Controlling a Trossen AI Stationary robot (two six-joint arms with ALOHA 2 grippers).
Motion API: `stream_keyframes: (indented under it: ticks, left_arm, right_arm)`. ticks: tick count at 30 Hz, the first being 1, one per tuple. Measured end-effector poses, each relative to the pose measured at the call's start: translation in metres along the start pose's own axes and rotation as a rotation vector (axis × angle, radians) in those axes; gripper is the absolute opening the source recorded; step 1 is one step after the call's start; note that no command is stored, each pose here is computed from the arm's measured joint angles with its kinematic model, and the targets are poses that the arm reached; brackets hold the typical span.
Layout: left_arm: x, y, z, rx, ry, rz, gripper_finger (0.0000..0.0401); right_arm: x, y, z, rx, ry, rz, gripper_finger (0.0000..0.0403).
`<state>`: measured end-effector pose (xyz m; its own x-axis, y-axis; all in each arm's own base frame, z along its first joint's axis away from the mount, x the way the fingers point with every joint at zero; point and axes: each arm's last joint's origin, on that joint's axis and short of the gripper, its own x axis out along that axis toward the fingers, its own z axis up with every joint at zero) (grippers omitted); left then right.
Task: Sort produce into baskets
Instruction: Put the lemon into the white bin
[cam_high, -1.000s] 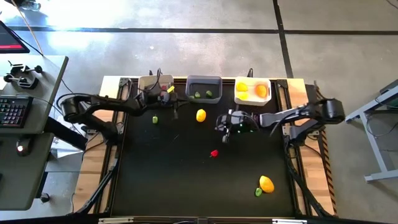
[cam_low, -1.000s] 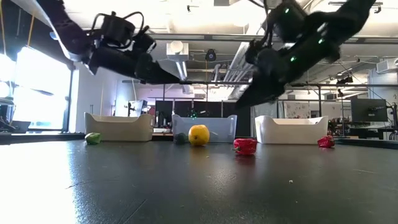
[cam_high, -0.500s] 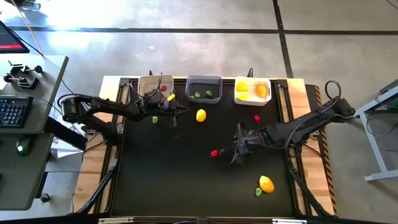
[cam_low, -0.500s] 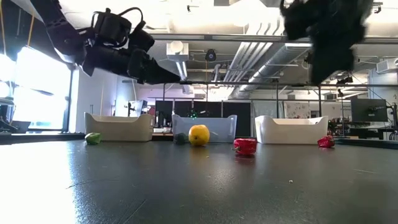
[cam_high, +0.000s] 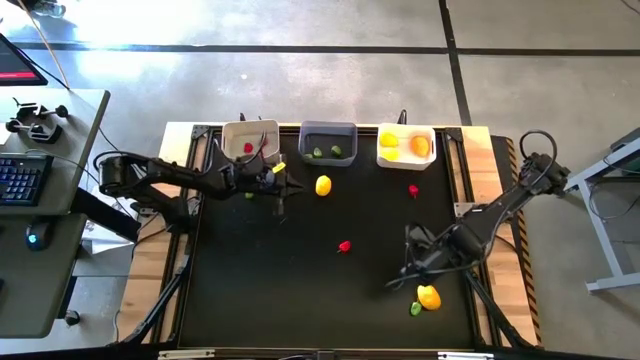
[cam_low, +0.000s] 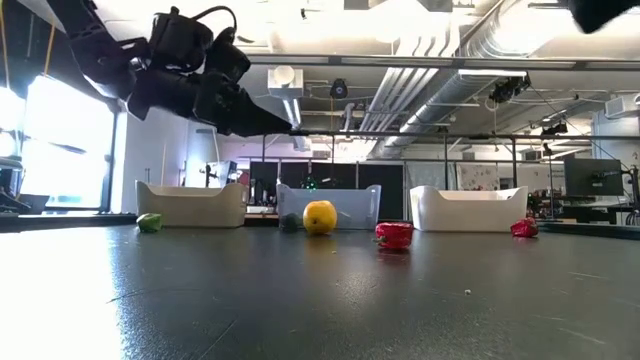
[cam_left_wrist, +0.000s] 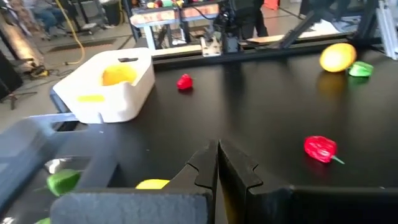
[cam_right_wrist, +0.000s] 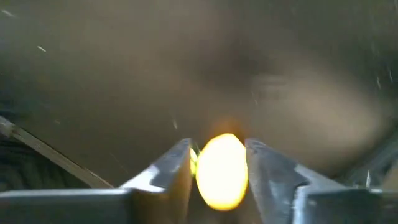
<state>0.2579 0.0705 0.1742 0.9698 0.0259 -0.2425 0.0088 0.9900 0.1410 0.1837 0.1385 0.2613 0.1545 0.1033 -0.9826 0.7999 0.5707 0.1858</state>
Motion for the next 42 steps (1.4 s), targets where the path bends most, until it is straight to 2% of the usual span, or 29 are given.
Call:
stream_keyframes:
  ticks: [7, 11, 15, 18, 22, 27, 42]
  left_arm:
    - [0.000, -0.015, -0.005, -0.004, 0.028, -0.054, 0.0000]
    - [-0.002, -0.025, -0.011, -0.031, 0.042, -0.086, 0.0000]
    - [-0.005, -0.035, -0.019, -0.043, 0.056, -0.112, 0.0000]
    - [-0.006, -0.040, -0.019, -0.044, 0.048, -0.126, 0.0000]
    - [-0.005, -0.044, -0.017, -0.044, 0.032, -0.138, 0.0000]
    - [-0.005, -0.045, -0.016, -0.041, 0.024, -0.141, 0.0000]
    - [-0.005, -0.045, -0.017, -0.034, 0.035, -0.143, 0.0000]
  right_arm:
    - [0.002, -0.003, -0.023, 0.096, 0.055, -0.050, 0.0227]
    - [0.017, 0.003, -0.033, 0.080, 0.106, -0.118, 0.0255]
    - [0.034, 0.014, -0.038, 0.076, 0.136, -0.136, 0.0273]
    - [0.045, 0.021, -0.040, 0.073, 0.138, -0.127, 0.0280]
    - [0.059, 0.023, -0.041, 0.080, 0.158, -0.198, 0.0282]
    - [0.071, 0.028, -0.043, 0.082, 0.174, -0.219, 0.0282]
    - [0.094, 0.030, -0.044, 0.049, 0.164, -0.310, 0.0281]
